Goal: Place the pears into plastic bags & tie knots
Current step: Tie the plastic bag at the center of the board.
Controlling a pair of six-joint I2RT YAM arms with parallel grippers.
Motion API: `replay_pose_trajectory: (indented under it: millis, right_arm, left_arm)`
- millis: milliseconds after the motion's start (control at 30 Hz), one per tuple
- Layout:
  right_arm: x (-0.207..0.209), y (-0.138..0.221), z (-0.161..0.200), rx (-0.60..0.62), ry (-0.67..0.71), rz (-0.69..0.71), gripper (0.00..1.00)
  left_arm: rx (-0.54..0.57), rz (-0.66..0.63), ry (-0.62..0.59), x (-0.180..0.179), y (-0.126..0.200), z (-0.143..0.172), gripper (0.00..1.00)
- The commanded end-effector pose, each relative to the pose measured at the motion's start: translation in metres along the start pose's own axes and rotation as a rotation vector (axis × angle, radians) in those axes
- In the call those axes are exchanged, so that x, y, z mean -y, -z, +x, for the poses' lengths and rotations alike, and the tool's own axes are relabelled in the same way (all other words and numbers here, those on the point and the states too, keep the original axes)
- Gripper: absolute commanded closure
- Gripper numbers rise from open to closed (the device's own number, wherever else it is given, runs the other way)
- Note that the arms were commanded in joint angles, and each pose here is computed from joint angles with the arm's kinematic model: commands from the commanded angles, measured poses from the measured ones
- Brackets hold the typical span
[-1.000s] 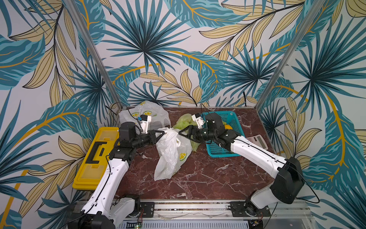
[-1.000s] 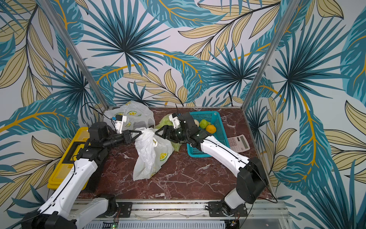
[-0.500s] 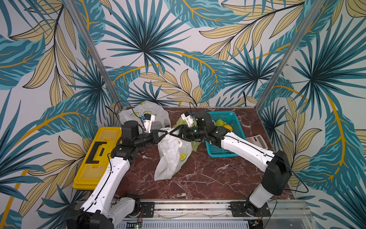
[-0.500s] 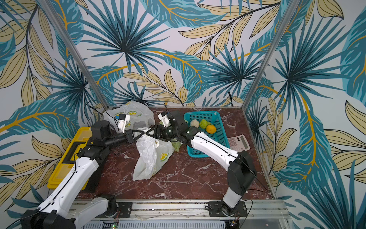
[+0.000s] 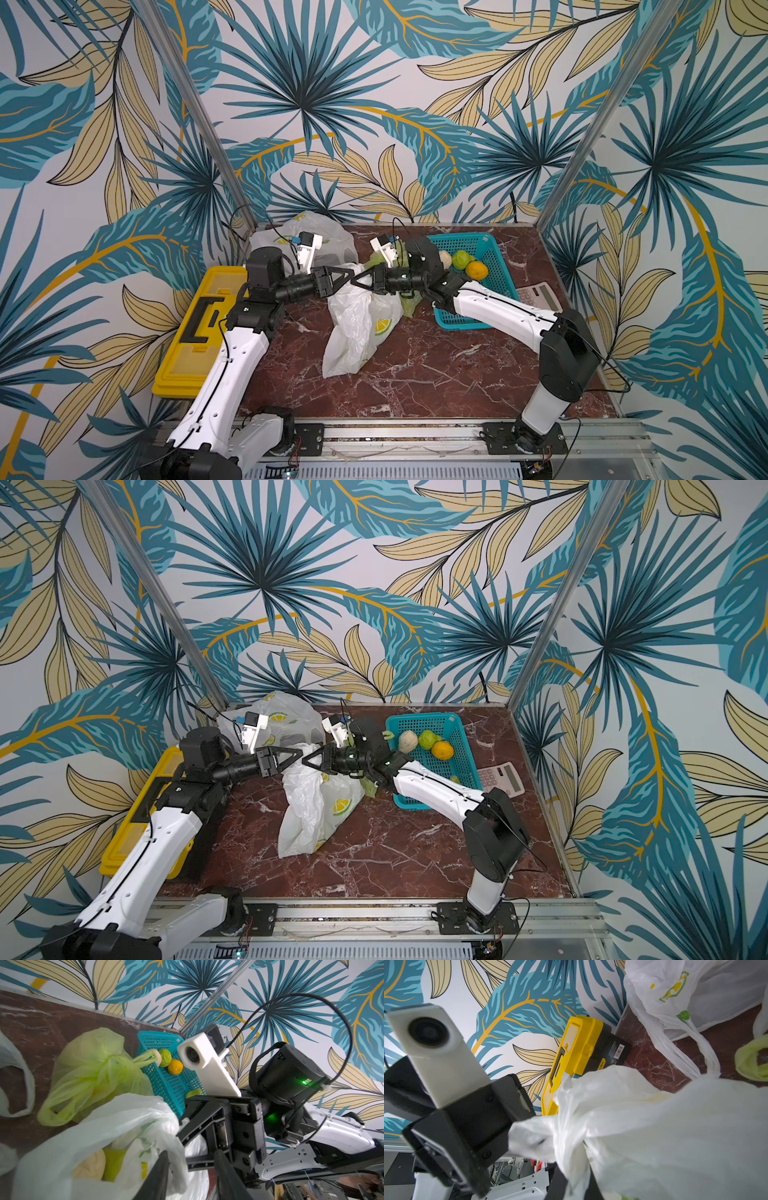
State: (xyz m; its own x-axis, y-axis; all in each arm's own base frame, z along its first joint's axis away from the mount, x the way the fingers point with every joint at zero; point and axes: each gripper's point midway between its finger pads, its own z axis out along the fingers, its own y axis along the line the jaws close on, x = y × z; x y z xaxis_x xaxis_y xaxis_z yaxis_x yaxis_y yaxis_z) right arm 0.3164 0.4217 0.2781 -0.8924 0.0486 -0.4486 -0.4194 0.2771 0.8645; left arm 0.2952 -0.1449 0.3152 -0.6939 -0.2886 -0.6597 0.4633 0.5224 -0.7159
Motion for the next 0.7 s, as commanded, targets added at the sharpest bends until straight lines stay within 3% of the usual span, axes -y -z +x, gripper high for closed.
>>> replay_pose_trajectory:
  millis: [0,233,433,600,667]
  right_arm:
    - [0.001,-0.001,0.004,-0.012,0.003,-0.033,0.91]
    - [-0.001,-0.003,0.002,-0.017,-0.010,-0.050,0.91]
    - [0.000,-0.004,0.005,-0.031,-0.019,-0.053,0.92]
    - [0.003,-0.004,0.009,-0.042,-0.019,-0.046,0.92]
    - [0.004,-0.004,0.010,-0.043,-0.020,-0.044,0.92]
  left_arm:
    - [-0.003,-0.094,-0.020,-0.012,0.018,0.009,0.52]
    - [-0.076,-0.085,-0.035,-0.011,-0.002,0.023,0.50]
    - [-0.063,-0.135,-0.046,-0.021,-0.009,0.007,0.53]
    - [-0.058,-0.143,-0.050,-0.023,-0.014,-0.005,0.61]
    - [-0.057,-0.135,-0.053,-0.022,-0.016,-0.007,0.74]
